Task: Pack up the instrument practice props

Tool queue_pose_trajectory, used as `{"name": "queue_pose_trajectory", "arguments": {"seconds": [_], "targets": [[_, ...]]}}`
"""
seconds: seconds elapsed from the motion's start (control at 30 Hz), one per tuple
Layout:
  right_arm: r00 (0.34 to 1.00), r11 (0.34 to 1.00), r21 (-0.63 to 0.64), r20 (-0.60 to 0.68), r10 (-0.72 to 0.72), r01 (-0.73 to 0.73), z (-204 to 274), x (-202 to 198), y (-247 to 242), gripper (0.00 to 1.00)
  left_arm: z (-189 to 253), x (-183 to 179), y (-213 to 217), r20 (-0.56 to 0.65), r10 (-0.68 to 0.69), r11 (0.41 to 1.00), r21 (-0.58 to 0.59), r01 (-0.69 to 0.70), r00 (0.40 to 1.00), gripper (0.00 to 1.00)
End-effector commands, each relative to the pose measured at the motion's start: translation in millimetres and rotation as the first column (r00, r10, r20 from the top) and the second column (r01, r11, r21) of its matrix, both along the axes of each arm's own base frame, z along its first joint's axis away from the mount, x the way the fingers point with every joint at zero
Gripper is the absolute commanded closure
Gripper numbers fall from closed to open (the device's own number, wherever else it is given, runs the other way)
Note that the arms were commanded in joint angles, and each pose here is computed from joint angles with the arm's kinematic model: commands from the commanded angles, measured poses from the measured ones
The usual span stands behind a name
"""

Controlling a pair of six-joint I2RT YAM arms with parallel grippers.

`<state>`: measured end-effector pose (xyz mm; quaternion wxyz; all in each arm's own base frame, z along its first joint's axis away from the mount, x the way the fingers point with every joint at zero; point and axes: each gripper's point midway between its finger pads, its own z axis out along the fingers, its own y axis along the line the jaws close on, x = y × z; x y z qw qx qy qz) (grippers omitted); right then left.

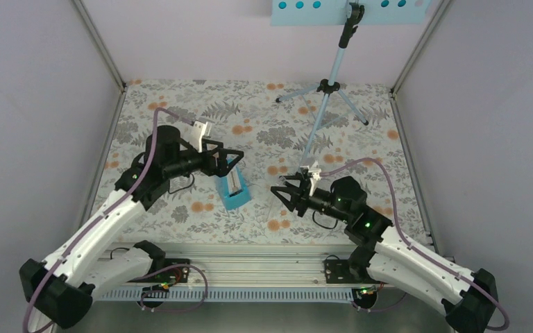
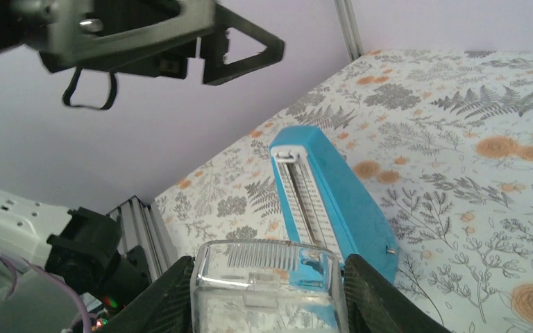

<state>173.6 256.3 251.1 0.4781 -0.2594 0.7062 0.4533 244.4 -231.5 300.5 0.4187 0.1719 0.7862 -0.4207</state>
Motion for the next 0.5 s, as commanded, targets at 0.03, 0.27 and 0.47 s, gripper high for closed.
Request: {"name": "queue_pose_trajectory", "arguments": {"seconds": [0.03,0.27,0.47], "targets": [[0.992,0.998,0.018,0.107,-0.06,0.058,1.7,4.4,1.0,0.61,-49.3,17.4,9.9,-0.107,-0.032,0.996,0.08,0.041,0.994,0.0],[0.992,0.999,-0.004,0.119,-0.05,0.051,-8.8,-0.3,15.8,0.61,-67.7,34.6,11.9,-0.133,-0.051,0.994,0.091,0.063,0.99,0.08],[0.993,0.999,0.003,0.11,-0.051,0.051,-13.1,-5.3,23.8,0.61,-88.1,41.7,21.2,-0.177,-0.031,0.992,0.115,0.052,0.984,0.29]]}}
